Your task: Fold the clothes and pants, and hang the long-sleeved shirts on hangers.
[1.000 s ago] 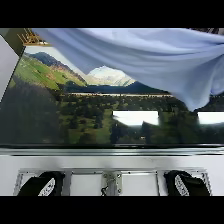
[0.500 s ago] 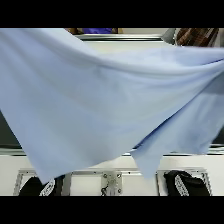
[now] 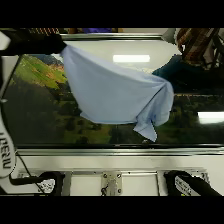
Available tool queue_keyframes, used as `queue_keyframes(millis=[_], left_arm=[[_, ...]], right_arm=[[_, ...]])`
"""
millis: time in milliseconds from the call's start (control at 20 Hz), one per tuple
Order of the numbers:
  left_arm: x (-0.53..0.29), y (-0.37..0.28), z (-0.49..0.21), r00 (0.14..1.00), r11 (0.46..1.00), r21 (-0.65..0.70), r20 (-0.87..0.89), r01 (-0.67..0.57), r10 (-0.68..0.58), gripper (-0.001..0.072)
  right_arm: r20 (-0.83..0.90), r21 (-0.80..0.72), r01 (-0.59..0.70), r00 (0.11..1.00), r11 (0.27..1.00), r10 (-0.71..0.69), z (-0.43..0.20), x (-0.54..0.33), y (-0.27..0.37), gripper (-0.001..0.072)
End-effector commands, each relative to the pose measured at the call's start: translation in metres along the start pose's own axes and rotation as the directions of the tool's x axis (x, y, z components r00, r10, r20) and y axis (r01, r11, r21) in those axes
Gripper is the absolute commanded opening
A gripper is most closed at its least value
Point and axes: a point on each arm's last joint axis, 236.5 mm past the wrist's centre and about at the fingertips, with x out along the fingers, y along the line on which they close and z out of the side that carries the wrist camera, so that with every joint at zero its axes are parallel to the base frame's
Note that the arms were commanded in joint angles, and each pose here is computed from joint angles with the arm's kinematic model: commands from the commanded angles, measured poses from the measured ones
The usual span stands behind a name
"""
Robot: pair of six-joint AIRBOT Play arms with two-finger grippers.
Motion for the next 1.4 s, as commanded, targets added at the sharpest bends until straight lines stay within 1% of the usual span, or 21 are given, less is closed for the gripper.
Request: queue_keyframes(millis=[0, 100, 150, 250, 300, 450, 600, 700, 850, 950, 1100, 1250, 1350], left_arm=[[0.077, 0.028, -0.002, 0.998, 0.997, -0.073, 0.052, -0.023, 0.027, 0.0679], [0.074, 0.042, -0.011, 0.999, 0.995, -0.088, 0.001, -0.04, 0.04, 0.068], [0.067, 0.053, -0.022, 0.997, 0.993, -0.101, -0.054, -0.054, 0.049, 0.068], [0.053, 0.077, -0.06, 0.974, 0.986, -0.136, -0.217, -0.094, 0.063, 0.068], [0.047, 0.091, -0.087, 0.949, 0.979, -0.167, -0.309, -0.12, 0.063, 0.0679], [0.041, 0.127, -0.177, 0.866, 0.925, -0.304, -0.498, -0.228, 0.05, 0.0679], [0.043, 0.137, -0.269, 0.791, 0.875, -0.37, -0.611, -0.312, 0.024, 0.068], [0.052, 0.136, -0.309, 0.78, 0.833, -0.435, -0.626, -0.34, -0.009, 0.068], [0.072, 0.125, -0.324, 0.837, 0.743, -0.588, -0.543, -0.319, -0.071, 0.068], [0.081, 0.124, -0.33, 0.854, 0.717, -0.618, -0.517, -0.321, -0.064, 0.068], [0.096, 0.113, -0.339, 0.85, 0.707, -0.633, -0.519, -0.315, -0.086, 0.068], [0.112, 0.095, -0.338, 0.837, 0.746, -0.6, -0.537, -0.29, -0.107, 0.0679], [0.119, 0.086, -0.329, 0.843, 0.766, -0.585, -0.526, -0.266, -0.109, 0.0679]], right_arm=[[0.106, 0.089, -0.003, 0.994, 0.996, -0.006, 0.056, 0.042, -0.036, 0.0702], [0.152, 0.121, -0.015, 0.988, 0.993, -0.004, 0.072, 0.025, -0.044, 0.0701], [0.16, 0.115, -0.006, 0.987, 0.993, -0.013, 0.073, 0.012, -0.047, 0.0701], [0.136, 0.037, 0.002, 0.991, 0.999, -0.007, 0.061, -0.011, -0.038, 0.0701], [0.114, 0.001, 0.001, 0.994, 1.0, -0.001, 0.05, -0.02, -0.031, 0.0701], [0.061, -0.058, -0.017, 0.998, 0.998, 0.02, 0.011, -0.04, -0.01, 0.07], [0.037, -0.065, -0.03, 0.999, 0.997, 0.033, -0.026, -0.048, -0.001, 0.0701], [0.021, -0.059, -0.032, 0.999, 0.998, 0.033, -0.045, -0.049, -0.002, 0.0701], [0.003, -0.037, -0.043, 0.999, 0.998, 0.043, -0.064, -0.048, -0.002, 0.0701], [-0.002, -0.016, -0.043, 0.999, 0.999, 0.043, -0.069, -0.048, -0.003, 0.0701], [-0.003, -0.007, -0.042, 0.999, 0.999, 0.042, -0.069, -0.048, -0.003, 0.0701], [-0.012, -0.007, -0.042, 0.999, 0.999, 0.042, -0.072, -0.047, -0.004, 0.07], [-0.035, -0.003, -0.042, 0.998, 0.999, 0.042, -0.078, -0.045, -0.005, 0.07]])
